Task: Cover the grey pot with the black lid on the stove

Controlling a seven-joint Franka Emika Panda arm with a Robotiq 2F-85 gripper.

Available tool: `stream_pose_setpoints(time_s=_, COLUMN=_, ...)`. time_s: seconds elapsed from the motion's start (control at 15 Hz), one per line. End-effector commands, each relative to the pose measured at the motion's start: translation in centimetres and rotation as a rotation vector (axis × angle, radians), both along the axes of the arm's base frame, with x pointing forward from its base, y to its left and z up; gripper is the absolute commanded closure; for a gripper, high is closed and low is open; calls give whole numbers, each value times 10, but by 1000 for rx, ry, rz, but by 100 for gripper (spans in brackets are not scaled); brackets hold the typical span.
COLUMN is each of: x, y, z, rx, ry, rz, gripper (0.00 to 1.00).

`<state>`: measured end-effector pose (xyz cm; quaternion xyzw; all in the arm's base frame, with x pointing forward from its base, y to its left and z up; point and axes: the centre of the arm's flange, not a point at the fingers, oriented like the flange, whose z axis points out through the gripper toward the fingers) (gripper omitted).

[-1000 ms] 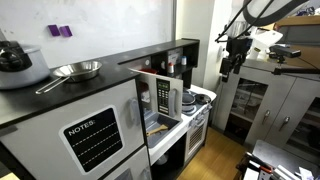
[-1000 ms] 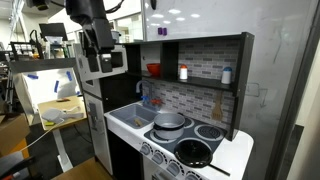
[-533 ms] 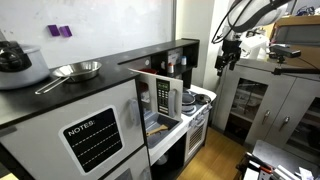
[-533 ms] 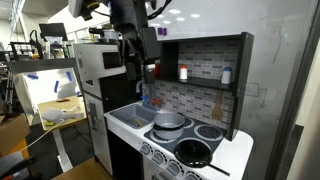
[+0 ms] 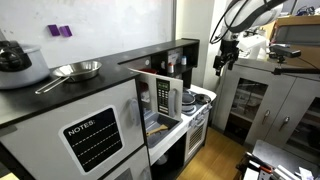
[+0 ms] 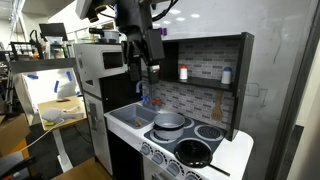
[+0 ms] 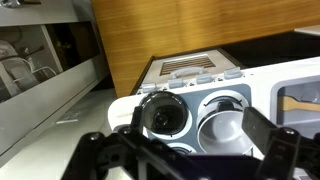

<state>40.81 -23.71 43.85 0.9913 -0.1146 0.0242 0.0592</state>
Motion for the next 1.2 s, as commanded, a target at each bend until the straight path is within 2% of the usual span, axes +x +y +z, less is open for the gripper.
stream_pose_setpoints(time_s=0.0, x=0, y=0, z=0, rx=0, ry=0, rz=0, gripper=0)
stream_pose_setpoints(time_s=0.13, x=0, y=0, z=0, rx=0, ry=0, rz=0, gripper=0)
stream_pose_setpoints(time_s=0.47, x=33, y=0, z=-19, rx=35, ry=-36, rz=-2, gripper=0)
stream_pose_setpoints(time_s=0.87, x=73, y=-23, z=-58, rx=79, ry=-65, rz=-54, gripper=0)
stream_pose_setpoints(time_s=1.13, x=86, y=-44, z=-80, rx=88, ry=-59, rz=-83, gripper=0)
